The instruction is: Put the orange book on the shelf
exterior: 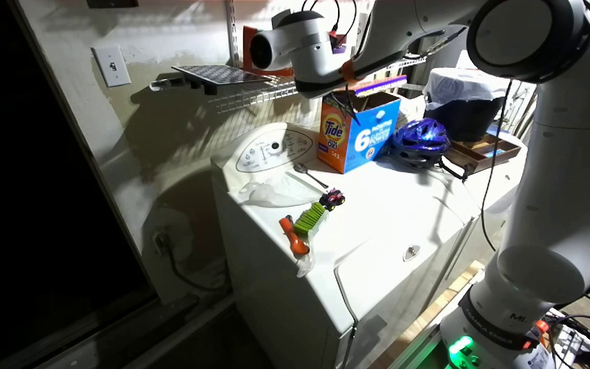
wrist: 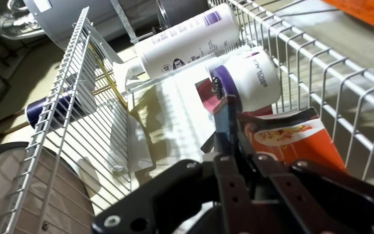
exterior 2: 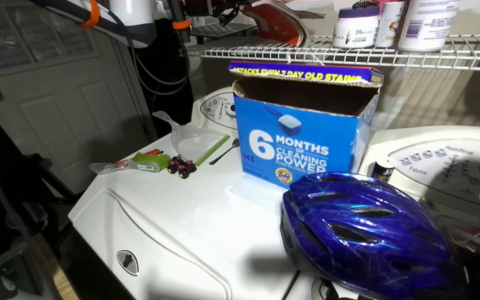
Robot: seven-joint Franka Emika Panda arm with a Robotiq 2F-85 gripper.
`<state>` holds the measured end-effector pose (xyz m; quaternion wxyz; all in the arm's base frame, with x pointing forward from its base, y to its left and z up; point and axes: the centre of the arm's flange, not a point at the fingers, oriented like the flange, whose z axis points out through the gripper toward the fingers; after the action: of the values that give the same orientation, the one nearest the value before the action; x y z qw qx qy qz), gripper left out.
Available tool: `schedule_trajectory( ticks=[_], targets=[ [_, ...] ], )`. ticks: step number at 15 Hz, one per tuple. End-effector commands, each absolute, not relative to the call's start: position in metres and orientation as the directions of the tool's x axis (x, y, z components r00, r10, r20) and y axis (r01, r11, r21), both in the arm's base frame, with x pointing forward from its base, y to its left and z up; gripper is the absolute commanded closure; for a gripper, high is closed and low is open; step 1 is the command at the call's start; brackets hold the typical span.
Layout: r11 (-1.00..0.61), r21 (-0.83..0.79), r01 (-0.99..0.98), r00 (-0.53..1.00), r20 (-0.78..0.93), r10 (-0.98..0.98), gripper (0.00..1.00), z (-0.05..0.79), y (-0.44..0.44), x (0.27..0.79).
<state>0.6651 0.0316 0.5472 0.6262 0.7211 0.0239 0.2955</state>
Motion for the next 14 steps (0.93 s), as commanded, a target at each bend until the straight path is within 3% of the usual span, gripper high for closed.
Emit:
schedule_trajectory(
  ticks=[1,14],
  targets=[
    [-0.233,0.951,-0.206,0.877,0.285,0.388,0.98,0.549,0.032,0.650],
    [-0.397,0.905,0.152,0.920,0.017,0.391,0.98,0.524,0.043,0.649]
  ],
)
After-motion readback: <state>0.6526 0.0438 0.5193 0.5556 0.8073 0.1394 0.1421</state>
